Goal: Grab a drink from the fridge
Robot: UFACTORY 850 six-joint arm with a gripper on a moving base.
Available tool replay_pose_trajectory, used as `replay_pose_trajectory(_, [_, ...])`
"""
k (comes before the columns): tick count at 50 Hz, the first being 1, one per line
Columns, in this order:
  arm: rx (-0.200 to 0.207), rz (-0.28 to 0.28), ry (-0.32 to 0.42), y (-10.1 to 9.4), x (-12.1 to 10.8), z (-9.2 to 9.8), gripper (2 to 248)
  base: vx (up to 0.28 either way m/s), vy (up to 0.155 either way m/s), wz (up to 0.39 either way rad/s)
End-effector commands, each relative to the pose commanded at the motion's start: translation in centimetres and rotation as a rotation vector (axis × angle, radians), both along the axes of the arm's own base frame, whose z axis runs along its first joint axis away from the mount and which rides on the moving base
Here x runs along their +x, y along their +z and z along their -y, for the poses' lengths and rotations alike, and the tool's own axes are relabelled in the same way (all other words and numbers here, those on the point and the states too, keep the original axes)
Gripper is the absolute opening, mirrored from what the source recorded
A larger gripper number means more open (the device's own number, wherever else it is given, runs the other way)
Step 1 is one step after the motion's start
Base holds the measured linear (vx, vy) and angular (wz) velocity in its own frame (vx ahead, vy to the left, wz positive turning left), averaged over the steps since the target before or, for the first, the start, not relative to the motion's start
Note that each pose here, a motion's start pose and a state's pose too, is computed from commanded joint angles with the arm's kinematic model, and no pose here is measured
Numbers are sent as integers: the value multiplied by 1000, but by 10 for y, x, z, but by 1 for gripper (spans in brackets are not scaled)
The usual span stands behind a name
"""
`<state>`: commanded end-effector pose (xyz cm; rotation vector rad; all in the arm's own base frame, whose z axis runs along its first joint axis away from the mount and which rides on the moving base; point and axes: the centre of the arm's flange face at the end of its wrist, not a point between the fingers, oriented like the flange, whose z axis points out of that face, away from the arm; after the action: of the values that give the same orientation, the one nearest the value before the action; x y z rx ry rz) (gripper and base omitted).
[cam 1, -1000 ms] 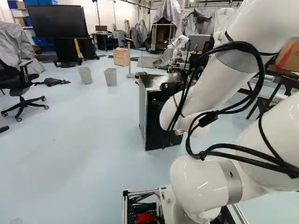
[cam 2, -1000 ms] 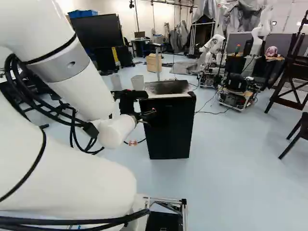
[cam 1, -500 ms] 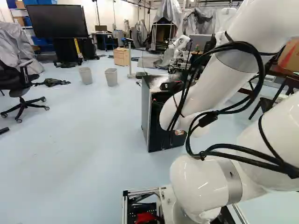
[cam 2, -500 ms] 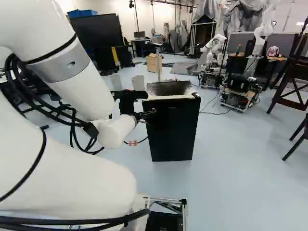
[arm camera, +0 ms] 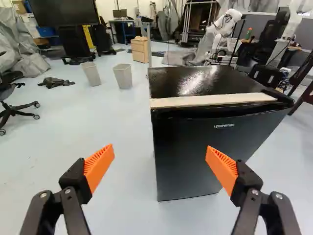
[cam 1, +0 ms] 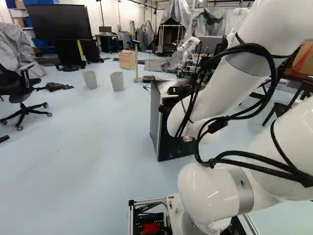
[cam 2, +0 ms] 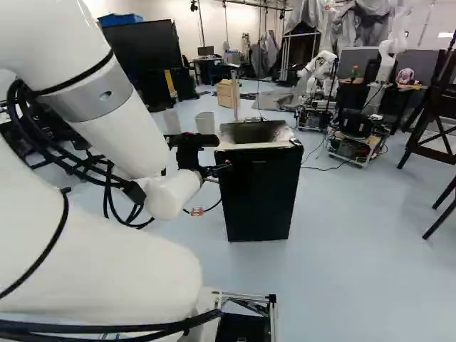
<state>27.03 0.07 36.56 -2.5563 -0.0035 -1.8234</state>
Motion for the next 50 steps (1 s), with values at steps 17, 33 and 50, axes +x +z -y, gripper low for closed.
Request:
replay_pose_trajectory(17, [0,0,2,0,0,-1,247,1,-1,0])
replay_pose_trajectory(33, [14,1,18,0,0,-12,247,0,0,0])
replay_pose_trajectory(50, [39,-4,19,-2,5,-27,247,0,0,0])
